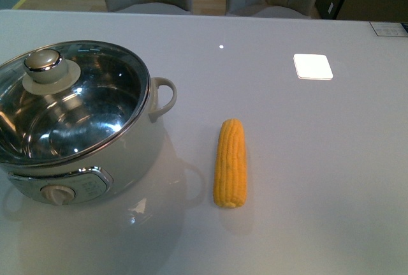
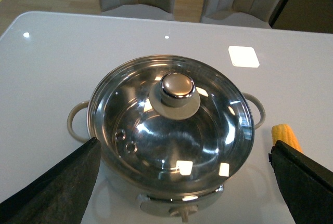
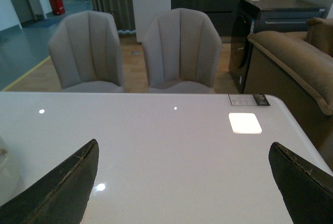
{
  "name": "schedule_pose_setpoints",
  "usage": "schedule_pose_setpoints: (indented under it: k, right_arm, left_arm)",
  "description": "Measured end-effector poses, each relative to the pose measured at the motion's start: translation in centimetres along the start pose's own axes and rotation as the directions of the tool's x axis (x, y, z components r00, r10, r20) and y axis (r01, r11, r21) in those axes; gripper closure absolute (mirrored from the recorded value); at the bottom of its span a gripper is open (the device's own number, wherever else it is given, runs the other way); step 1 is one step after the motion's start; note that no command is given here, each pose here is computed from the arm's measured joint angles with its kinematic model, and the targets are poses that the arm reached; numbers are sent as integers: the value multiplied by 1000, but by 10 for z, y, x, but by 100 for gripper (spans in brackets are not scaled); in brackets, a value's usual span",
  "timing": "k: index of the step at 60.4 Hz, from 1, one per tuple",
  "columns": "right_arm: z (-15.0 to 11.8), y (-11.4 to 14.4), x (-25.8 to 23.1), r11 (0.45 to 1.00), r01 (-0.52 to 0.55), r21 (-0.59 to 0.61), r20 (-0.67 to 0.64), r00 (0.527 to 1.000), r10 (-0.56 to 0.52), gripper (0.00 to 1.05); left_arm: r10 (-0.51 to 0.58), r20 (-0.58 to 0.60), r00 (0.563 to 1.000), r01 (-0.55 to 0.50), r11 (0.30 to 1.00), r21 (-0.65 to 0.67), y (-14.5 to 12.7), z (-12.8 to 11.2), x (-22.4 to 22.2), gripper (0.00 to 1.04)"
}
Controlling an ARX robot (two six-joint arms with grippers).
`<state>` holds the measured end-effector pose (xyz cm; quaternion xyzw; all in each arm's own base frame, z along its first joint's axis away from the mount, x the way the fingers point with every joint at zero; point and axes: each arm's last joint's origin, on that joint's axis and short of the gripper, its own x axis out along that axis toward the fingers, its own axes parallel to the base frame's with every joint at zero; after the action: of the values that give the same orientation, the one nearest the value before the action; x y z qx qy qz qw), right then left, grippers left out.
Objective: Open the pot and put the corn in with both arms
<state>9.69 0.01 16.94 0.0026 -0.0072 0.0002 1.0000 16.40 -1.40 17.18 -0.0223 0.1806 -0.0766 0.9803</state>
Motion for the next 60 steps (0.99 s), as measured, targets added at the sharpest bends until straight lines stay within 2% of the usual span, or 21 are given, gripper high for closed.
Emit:
schedule_pose_setpoints:
  k: [15, 30, 60]
  right_arm:
    - [0, 0, 0, 1000, 0, 0, 0, 1000, 0, 9]
    - [0, 0, 0, 1000, 0, 0, 0, 1000, 0, 9]
    - [0, 0, 0, 1000, 0, 0, 0, 1000, 0, 9]
  left_arm:
    - [9, 28, 1000, -11, 997, 78, 5, -1, 70, 7]
    - [25, -29, 999, -22, 995, 93, 7, -18, 138, 7]
    - [55, -71, 996, -51, 997, 57, 8, -38, 168, 7]
